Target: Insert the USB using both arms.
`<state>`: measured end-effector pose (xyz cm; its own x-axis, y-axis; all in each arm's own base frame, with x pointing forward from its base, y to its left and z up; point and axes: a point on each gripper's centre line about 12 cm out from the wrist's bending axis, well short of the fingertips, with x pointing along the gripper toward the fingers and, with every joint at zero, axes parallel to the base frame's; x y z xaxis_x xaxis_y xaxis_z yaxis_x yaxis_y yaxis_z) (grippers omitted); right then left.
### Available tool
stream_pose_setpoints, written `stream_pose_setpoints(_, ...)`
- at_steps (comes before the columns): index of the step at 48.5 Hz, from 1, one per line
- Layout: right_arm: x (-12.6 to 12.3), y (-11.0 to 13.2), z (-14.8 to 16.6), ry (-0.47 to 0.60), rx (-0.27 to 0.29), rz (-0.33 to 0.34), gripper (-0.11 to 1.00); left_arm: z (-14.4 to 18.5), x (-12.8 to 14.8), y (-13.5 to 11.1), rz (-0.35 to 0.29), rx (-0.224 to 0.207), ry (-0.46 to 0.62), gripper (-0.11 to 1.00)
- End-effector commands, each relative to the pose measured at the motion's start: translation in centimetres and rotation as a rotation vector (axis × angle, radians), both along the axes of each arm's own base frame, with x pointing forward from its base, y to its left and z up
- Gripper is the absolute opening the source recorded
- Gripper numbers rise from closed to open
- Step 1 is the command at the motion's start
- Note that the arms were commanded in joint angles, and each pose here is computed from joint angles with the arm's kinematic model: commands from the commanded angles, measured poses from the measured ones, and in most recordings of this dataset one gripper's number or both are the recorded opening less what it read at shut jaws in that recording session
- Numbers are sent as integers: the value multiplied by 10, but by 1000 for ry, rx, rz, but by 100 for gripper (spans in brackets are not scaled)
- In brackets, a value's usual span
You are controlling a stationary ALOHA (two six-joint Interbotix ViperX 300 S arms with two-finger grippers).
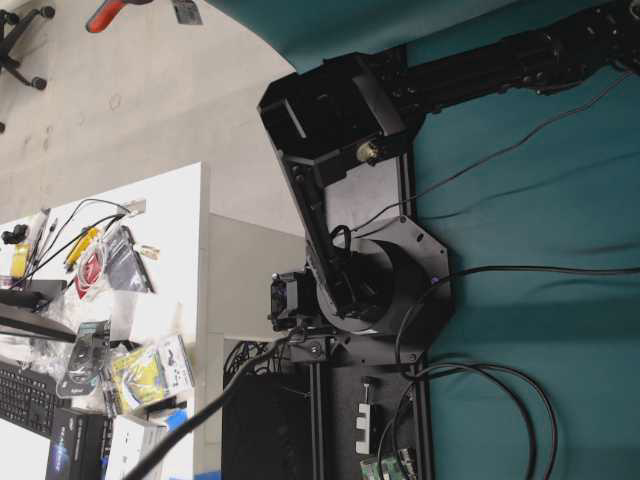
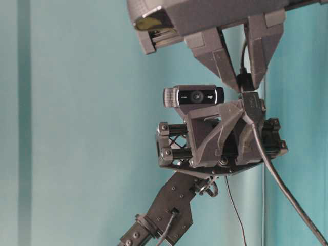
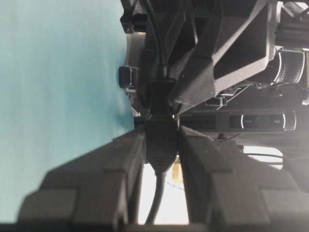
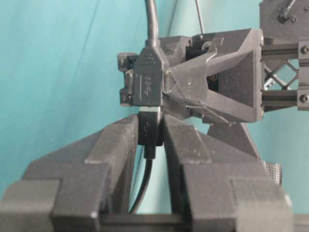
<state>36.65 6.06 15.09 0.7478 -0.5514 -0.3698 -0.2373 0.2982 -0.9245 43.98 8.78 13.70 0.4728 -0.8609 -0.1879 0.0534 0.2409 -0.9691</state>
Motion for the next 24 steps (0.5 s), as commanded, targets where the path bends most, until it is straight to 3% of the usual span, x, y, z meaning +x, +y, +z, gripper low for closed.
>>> stream_pose_setpoints(1,6,0,13,-41,14,-10,21,22,5,-4,-10,13,-50,23)
stream_pose_setpoints(3,6,0,14,-47,13,-14,25,22,5,-4,-12,12,-48,23)
stream_pose_setpoints(8,6,-3,17,-61,-1,-34,50,21,5,-4,-11,12,-47,23)
stream_pose_setpoints(13,5,-5,20,-78,-23,-59,66,20,5,-4,-8,17,-43,23)
stream_pose_setpoints(20,-1,-6,32,-120,-39,-89,67,21,3,-4,3,31,-35,23)
stream_pose_setpoints(24,-7,-3,48,-179,-20,-108,66,22,-1,-4,9,68,-22,23)
